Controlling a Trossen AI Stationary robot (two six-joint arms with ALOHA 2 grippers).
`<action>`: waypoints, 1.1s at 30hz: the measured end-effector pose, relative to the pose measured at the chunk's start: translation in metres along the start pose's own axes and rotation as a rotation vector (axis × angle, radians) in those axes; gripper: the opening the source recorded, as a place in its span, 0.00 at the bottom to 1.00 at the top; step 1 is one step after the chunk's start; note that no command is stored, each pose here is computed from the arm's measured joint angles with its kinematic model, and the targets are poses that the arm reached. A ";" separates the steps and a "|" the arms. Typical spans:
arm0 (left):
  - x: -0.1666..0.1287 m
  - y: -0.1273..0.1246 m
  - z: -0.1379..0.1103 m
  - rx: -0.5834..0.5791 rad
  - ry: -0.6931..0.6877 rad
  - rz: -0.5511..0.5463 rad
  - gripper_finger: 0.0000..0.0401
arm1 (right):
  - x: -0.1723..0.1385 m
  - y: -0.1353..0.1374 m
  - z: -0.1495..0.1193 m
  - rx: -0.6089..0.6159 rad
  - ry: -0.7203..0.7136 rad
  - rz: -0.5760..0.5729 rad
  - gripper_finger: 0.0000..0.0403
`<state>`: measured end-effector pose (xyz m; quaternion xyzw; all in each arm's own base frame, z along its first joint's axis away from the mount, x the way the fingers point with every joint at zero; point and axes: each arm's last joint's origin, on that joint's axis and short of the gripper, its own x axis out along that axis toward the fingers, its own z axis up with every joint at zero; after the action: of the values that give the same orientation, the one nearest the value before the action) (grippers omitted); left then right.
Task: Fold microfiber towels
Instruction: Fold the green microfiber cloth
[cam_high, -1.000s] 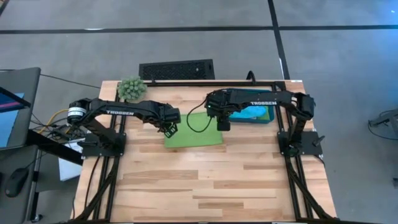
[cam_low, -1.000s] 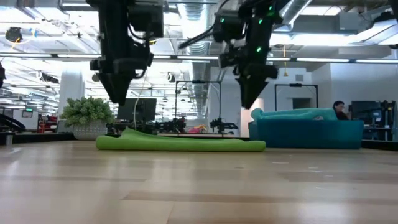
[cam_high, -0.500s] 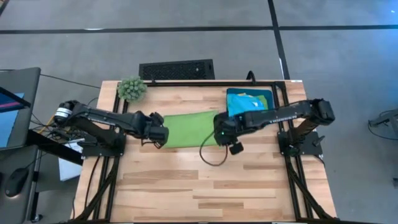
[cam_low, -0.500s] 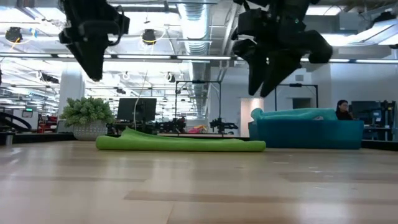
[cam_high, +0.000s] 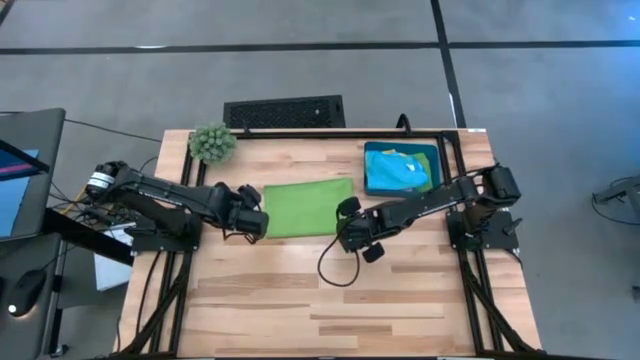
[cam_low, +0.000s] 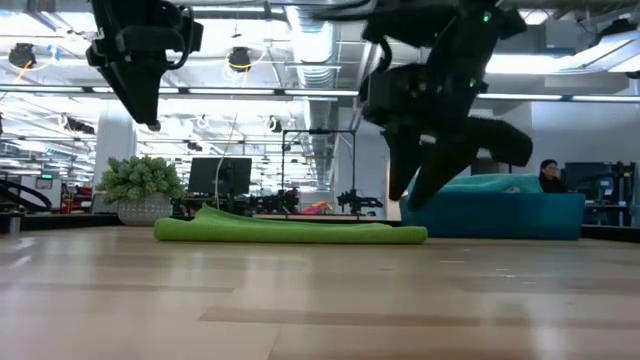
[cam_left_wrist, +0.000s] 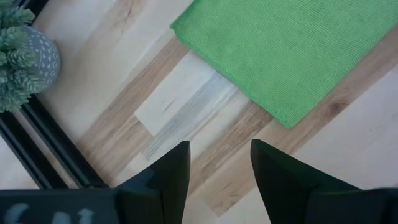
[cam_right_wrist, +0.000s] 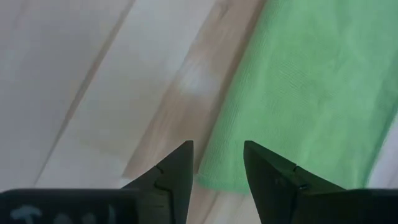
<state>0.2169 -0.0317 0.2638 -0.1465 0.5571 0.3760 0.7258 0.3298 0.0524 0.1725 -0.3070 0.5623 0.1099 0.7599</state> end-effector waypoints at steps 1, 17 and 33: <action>0.000 0.000 0.000 0.000 0.000 0.000 0.41 | 0.003 0.000 0.000 0.002 0.004 0.001 0.41; 0.000 0.000 0.000 -0.026 0.005 -0.005 0.41 | 0.045 -0.002 -0.005 0.015 0.108 0.011 0.41; 0.000 -0.001 -0.001 -0.027 0.025 -0.021 0.41 | 0.053 -0.003 -0.008 0.125 0.181 -0.104 0.28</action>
<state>0.2170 -0.0326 0.2635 -0.1671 0.5594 0.3739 0.7206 0.3432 0.0361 0.1235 -0.2964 0.6176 0.0071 0.7285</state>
